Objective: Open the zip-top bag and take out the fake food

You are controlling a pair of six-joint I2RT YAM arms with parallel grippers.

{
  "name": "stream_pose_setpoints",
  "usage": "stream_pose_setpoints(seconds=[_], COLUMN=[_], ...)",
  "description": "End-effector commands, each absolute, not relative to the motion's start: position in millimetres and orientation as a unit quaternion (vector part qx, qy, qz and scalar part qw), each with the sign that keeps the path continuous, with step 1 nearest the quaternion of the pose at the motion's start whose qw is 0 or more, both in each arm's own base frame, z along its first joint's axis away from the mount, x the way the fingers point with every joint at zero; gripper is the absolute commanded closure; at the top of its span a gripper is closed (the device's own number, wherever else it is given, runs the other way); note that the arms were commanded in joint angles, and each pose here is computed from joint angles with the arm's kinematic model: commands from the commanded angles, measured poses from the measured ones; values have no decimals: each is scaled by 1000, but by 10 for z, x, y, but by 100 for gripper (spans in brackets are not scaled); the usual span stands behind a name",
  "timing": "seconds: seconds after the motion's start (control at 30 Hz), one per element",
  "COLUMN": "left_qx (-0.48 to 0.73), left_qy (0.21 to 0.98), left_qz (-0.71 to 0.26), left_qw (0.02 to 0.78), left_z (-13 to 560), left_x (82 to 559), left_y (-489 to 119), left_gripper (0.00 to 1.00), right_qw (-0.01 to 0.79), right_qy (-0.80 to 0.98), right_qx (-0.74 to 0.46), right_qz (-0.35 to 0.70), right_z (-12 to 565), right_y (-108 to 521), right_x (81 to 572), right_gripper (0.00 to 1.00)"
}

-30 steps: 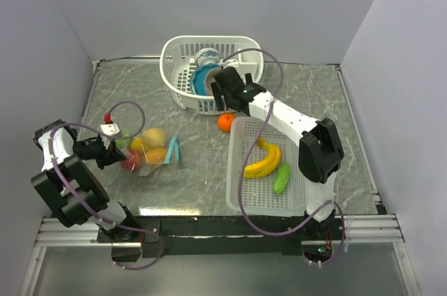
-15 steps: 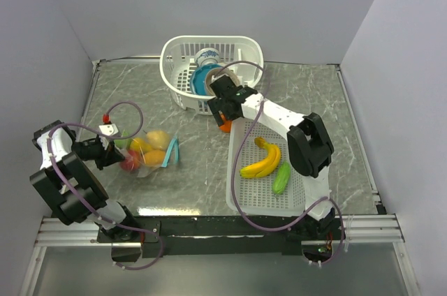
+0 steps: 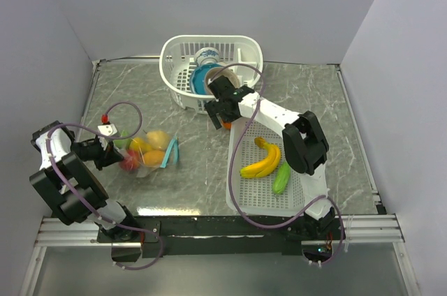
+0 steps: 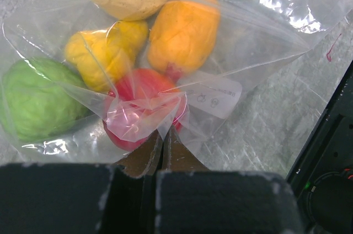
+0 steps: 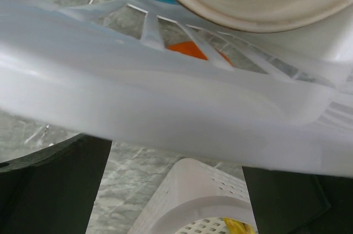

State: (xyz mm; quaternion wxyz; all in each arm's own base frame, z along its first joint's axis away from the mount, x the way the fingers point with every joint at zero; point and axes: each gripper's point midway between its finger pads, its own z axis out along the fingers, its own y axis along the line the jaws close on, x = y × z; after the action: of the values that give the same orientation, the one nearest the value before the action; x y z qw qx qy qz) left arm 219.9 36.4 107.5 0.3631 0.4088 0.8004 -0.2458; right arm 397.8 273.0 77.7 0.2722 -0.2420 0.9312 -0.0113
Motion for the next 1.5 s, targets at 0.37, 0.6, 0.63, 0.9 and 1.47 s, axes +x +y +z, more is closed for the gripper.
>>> stream_pose_setpoints(seconds=[0.37, 0.6, 0.63, 0.9, 1.47], left_qx=[408, 411, 410, 402, 399], left_qy=[796, 796, 796, 794, 798], left_qz=[-256, -253, -253, -259, -262], left_qw=[366, 365, 366, 375, 368], left_z=[1109, 1110, 1108, 1127, 1079], left_x=[2149, 2135, 2136, 2149, 2151], left_y=[327, 324, 322, 292, 348], left_gripper=[99, 99, 99, 99, 99], right_qw=[308, 409, 414, 368, 340], right_qy=[881, 886, 884, 912, 940], right_qx=[-354, -216, -213, -177, -25], right_qz=[61, 28, 37, 42, 5], right_z=[1023, 1707, 1756, 1414, 695], right_y=[3552, 3269, 3294, 3464, 3471], right_x=[3556, 3635, 3575, 3486, 2880], right_gripper=[0, 0, 0, 0, 0])
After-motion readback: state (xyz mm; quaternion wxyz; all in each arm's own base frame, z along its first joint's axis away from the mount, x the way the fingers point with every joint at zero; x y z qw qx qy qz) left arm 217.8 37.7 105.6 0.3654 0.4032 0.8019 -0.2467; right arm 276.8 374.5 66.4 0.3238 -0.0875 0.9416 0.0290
